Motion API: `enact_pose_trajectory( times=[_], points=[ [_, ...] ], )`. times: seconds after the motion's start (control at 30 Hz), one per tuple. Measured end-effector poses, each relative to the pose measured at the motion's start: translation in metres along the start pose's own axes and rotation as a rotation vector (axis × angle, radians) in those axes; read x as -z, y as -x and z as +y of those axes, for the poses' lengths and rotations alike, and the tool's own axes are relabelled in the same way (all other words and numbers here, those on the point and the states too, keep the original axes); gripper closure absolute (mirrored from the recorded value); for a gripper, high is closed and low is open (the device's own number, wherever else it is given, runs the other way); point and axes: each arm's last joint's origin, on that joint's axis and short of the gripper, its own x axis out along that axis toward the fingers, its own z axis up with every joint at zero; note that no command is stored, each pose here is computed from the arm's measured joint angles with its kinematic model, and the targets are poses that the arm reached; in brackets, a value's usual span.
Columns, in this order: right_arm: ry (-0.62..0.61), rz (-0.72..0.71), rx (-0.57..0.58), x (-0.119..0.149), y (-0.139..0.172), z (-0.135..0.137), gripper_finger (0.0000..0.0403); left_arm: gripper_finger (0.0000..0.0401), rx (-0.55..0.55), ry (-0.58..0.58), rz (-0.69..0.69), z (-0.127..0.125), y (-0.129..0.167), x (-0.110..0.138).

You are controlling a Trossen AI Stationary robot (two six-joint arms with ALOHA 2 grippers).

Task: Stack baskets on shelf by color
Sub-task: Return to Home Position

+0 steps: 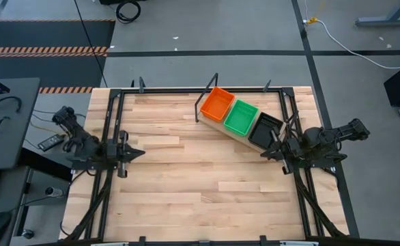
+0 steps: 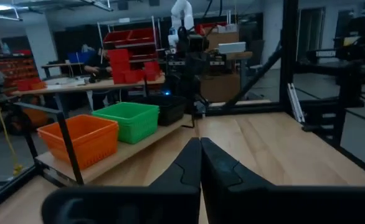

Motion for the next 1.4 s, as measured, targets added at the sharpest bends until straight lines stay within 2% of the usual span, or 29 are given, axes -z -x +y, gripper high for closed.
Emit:
enact_pose_trajectory(
  times=[0.33,0.47,0.6,0.7,0.8,1.1,1.27,1.4],
  points=[
    [0.025,0.007,0.065,0.000,0.000,-0.005,0.0400,0.0400,-0.047,-0.032,-0.013,0.013,-0.011,0.001],
    [0.026,0.009,0.084,0.001,0.000,-0.007,0.0400,0.0400,-0.072,-0.006,-0.019,0.021,-0.015,0.001],
    [0.019,0.013,0.065,0.001,0.000,-0.007,0.0400,0.0400,-0.042,0.018,-0.007,0.029,-0.019,0.004],
    [0.002,0.020,0.073,0.002,0.000,-0.008,0.0399,0.0400,-0.079,0.050,0.012,0.037,-0.022,0.007],
    [-0.005,0.029,0.077,0.003,0.000,-0.009,0.0399,0.0401,-0.031,0.055,0.013,0.043,-0.023,0.008],
    [-0.012,0.032,0.101,0.003,0.000,-0.010,0.0398,0.0389,-0.109,0.087,0.046,0.057,-0.023,0.012],
    [-0.003,0.038,0.149,0.003,0.001,-0.011,0.0398,0.0382,-0.116,0.084,0.049,0.058,-0.023,0.012],
    [-0.035,0.042,0.237,0.003,0.001,-0.014,0.0398,0.0388,-0.115,0.069,0.051,0.058,-0.023,0.012]
  ],
)
